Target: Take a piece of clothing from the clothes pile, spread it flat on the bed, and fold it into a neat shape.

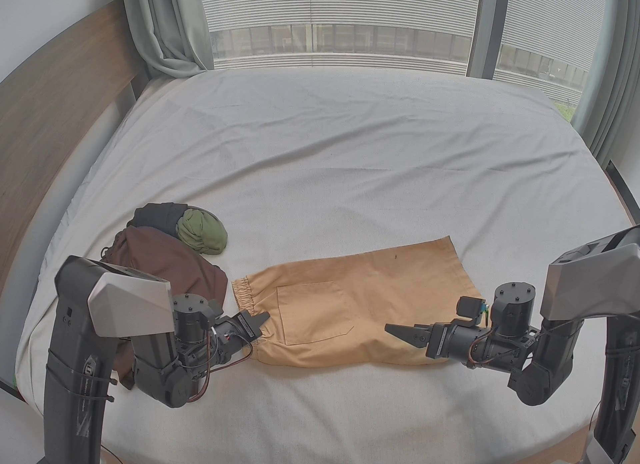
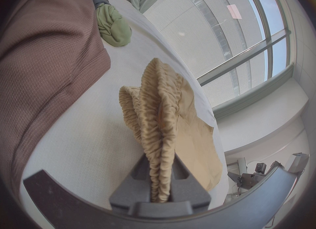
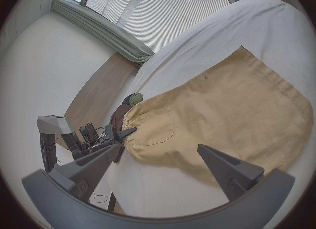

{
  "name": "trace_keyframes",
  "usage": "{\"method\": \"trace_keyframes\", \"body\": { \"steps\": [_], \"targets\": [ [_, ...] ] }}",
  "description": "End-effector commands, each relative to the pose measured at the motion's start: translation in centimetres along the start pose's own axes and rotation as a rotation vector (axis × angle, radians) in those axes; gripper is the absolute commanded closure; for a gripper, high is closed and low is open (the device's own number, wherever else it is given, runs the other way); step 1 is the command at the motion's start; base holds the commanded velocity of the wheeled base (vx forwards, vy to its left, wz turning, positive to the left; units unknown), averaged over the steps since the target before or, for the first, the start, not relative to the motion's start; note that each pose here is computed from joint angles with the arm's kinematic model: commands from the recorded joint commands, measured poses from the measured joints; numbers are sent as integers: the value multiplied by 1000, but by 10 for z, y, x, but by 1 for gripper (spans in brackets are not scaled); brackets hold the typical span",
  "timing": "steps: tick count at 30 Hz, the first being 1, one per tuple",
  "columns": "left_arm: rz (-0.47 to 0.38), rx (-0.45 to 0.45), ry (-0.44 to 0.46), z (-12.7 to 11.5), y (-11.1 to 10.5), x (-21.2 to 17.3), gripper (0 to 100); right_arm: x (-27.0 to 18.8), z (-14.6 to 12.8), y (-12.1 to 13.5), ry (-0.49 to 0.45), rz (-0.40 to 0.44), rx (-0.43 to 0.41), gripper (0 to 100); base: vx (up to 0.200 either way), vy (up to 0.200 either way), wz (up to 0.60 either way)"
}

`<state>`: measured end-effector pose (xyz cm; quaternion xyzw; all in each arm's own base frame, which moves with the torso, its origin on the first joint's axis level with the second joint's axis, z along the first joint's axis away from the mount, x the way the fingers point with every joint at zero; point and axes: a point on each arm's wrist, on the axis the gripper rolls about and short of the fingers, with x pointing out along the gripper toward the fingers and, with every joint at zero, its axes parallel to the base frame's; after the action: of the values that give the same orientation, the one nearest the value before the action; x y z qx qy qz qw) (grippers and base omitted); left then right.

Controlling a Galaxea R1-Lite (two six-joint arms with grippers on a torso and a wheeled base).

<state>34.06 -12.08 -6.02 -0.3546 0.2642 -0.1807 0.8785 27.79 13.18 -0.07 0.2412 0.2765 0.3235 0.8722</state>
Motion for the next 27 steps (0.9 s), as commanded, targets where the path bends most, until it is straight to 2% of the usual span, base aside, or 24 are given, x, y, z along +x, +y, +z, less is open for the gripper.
{"method": "trace_keyframes", "body": {
  "steps": [1,10,14,20,27],
  "targets": [
    [0,-16,-7,2,-1,-1,100,0,2,-2,-9,-4,1,0,0,0,0],
    [-18,-42,24,6,-14,-22,100,1,12,-31,-55,-68,31,0,0,0,0],
    [-22,-45,34,7,-13,-25,100,3,11,-42,-59,-91,44,0,0,0,0],
    [-19,-42,7,17,-12,-30,100,4,10,-43,-57,-90,44,0,0,0,0],
    [-46,-31,25,22,-25,-50,100,5,7,-42,-46,-90,47,0,0,0,0]
  ]
}}
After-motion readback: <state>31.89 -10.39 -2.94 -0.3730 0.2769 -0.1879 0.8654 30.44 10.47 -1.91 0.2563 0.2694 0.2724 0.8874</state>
